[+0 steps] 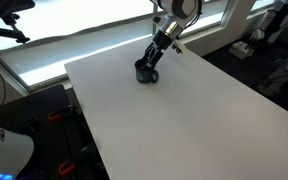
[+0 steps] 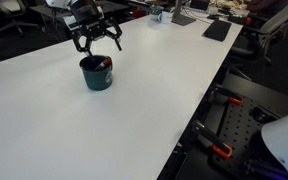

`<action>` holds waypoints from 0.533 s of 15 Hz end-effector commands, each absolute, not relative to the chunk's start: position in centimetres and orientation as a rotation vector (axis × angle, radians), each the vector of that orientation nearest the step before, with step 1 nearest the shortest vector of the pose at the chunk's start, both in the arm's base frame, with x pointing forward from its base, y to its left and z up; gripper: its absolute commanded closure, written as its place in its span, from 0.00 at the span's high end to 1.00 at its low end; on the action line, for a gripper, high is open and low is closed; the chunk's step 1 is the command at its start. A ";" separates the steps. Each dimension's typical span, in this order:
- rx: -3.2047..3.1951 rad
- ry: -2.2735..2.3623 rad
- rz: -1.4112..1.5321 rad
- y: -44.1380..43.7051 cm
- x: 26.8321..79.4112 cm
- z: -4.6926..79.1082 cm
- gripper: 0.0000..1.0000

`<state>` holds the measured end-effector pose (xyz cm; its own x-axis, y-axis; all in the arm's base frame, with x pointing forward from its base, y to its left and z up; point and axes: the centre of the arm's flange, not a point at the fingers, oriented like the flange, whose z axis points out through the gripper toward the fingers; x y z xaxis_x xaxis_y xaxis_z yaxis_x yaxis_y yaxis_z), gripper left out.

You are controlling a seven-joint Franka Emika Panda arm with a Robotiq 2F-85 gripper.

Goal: Remove the marker from the cup

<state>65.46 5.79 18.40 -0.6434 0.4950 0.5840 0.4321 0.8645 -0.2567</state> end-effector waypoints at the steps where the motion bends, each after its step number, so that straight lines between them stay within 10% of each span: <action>1: -0.664 -2.348 0.126 5.8 65.3 17.7 1.00; 5: -0.662 -2.333 0.123 5.7 65.4 17.0 0.98; 6: -0.660 -2.335 0.123 5.7 65.4 16.9 0.75; 8: -0.659 -2.330 0.124 5.7 65.4 16.7 0.70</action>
